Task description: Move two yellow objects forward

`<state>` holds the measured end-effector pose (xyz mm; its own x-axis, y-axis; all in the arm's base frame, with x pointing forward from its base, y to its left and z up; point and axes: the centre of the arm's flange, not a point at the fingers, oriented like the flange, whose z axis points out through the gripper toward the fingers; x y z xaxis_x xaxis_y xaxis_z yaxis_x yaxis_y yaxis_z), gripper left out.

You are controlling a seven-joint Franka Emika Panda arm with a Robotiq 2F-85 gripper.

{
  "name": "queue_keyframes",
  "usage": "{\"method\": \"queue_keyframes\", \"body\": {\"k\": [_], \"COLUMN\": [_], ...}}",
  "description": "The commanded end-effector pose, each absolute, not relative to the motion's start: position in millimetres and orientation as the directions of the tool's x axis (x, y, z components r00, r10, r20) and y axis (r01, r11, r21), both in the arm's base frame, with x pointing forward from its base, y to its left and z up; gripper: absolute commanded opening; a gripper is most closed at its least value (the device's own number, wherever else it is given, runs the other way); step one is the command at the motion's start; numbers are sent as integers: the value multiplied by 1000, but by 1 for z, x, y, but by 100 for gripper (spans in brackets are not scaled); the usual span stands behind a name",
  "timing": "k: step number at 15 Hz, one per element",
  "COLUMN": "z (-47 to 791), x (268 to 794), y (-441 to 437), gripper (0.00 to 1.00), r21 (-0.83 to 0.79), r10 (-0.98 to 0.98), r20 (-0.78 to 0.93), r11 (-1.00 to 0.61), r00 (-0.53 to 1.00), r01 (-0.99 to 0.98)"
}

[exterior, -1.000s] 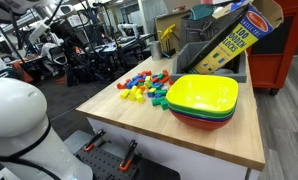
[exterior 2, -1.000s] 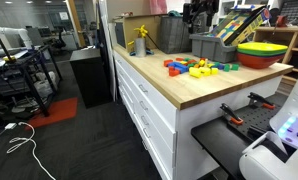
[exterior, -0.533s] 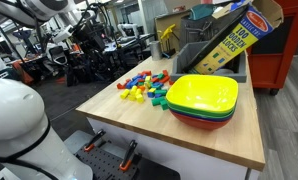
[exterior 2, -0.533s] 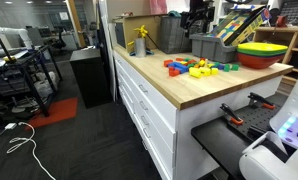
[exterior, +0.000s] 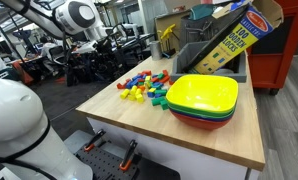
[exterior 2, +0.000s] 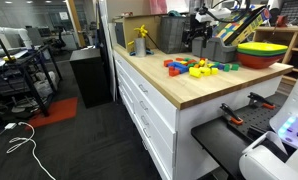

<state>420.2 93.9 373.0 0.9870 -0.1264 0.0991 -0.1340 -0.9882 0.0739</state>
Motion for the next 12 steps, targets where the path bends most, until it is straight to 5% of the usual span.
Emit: {"method": "queue_keyframes", "body": {"k": [1, 12], "z": [346, 276], "x": [443, 443], "y": [85, 76], "gripper": [100, 100], "r21": [60, 23], "r10": [-125, -169], "r20": [69, -41], "r11": [-990, -986], "r00": [990, 985], "r01": [-129, -168]}}
